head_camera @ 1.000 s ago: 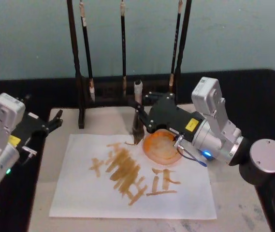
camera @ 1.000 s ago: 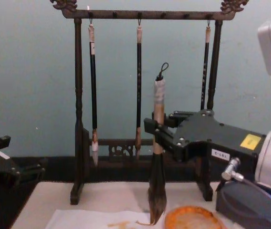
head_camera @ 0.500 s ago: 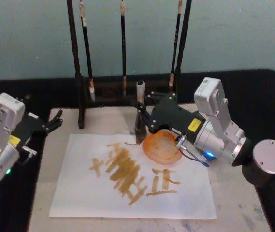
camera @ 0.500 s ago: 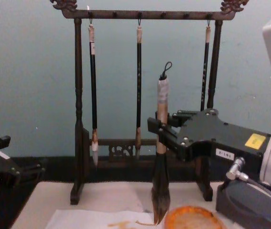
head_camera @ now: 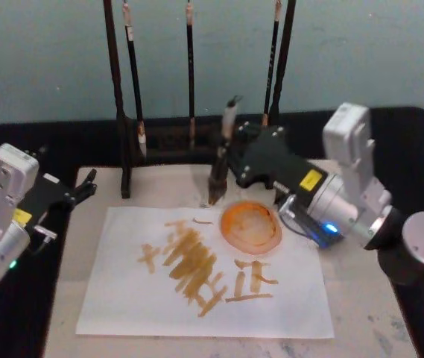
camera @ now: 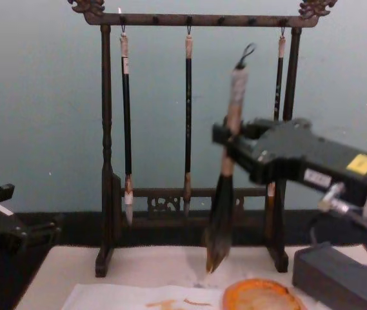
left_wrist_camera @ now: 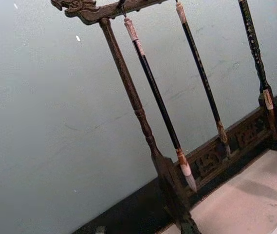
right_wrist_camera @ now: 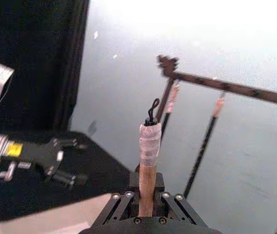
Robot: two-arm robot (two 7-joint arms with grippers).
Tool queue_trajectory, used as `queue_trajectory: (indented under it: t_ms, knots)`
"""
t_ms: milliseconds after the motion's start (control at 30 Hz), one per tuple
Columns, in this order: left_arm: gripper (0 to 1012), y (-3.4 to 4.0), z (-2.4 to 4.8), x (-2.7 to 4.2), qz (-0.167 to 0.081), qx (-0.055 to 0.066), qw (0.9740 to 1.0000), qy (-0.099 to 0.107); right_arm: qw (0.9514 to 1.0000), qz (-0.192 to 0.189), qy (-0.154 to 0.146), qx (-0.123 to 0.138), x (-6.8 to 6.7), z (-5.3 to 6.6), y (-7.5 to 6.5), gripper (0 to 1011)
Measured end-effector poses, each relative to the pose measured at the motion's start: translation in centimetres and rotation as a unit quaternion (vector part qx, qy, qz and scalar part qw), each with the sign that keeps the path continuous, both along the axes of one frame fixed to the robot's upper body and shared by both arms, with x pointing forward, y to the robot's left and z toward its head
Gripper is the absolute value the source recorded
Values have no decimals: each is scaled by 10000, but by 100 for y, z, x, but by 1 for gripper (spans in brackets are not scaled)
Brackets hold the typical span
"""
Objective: Pick up the brush from the inkstone, write on the paper, then place the brush back to its original position.
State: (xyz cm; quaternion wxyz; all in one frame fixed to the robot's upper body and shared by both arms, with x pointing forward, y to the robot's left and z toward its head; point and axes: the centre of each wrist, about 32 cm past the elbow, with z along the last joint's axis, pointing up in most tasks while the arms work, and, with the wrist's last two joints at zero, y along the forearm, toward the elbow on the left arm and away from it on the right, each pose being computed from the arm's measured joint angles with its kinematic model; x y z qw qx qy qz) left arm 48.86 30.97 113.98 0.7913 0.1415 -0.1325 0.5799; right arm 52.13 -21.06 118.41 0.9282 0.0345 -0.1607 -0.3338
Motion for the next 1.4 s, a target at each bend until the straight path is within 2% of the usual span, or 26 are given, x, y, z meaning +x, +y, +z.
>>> queue_trajectory:
  t_ms: [167,300,400,500,600,633,667,700,733,800,833,900,933,1000,1033,1067,1133,1167,1200,1233,1267,1300,1367,1400]
  knots:
    - [1010,0,0,0,0,0,10000,0,9990,-188,132,374,-26,51,-103,175]
    - [1010,0,0,0,0,0,10000,0,9961,-328,365,732,-50,87,-216,175]
    - [1009,0,0,0,0,0,10000,0,9909,-434,662,1088,-75,103,-324,175]
    - [1010,0,0,0,0,0,10000,0,9861,-486,892,1315,-88,103,-386,175]
    - [1010,0,0,0,0,0,10000,0,9775,-553,1221,1629,-101,94,-469,175]
    - [1010,0,0,0,0,0,10000,0,9775,-553,1221,1629,-101,94,-469,175]
    - [1010,0,0,0,0,0,10000,0,9722,-587,1387,1793,-105,89,-508,175]
    - [1010,0,0,0,0,0,10000,0,9695,-602,1466,1867,-107,83,-527,175]
    - [1010,0,0,0,0,0,10000,0,9637,-628,1632,2020,-111,69,-560,175]
    - [1010,0,0,0,0,0,10000,0,9581,-644,1778,2151,-114,53,-588,175]
    - [1010,0,0,0,0,0,10000,0,9519,-661,1926,2288,-119,37,-619,175]
    - [1009,0,0,0,0,0,10000,0,9456,-685,2067,2417,-125,17,-649,175]
    - [1010,0,0,0,0,0,10000,0,9396,-708,2195,2528,-132,-2,-678,175]
    - [1010,0,0,0,0,0,10000,0,9339,-733,2313,2626,-139,-24,-705,175]
    - [1010,0,0,0,0,0,10000,0,9286,-757,2413,2717,-145,-43,-729,175]
    - [1010,0,0,0,0,0,10000,0,9286,-757,2413,2717,-145,-43,-729,175]
    - [1010,0,0,0,0,0,10000,0,9183,-818,2595,2876,-159,-81,-774,175]
    - [1010,0,0,0,0,0,10000,0,9183,-818,2595,2876,-159,-81,-774,175]
    - [1010,0,0,0,0,0,10000,0,9140,-834,2673,2937,-163,-97,-788,175]
    - [1010,0,0,0,0,0,10000,0,9117,-842,2712,2969,-164,-107,-797,175]
    - [1010,0,0,0,0,0,10000,0,9069,-850,2795,3035,-164,-125,-810,176]
    - [1010,0,0,0,0,0,10000,0,9069,-850,2795,3035,-164,-125,-810,175]
    - [1010,0,0,0,0,0,10000,0,8963,-861,2968,3181,-157,-167,-829,175]
    - [1010,0,0,0,0,0,10000,0,8934,-865,3009,3220,-152,-177,-832,175]
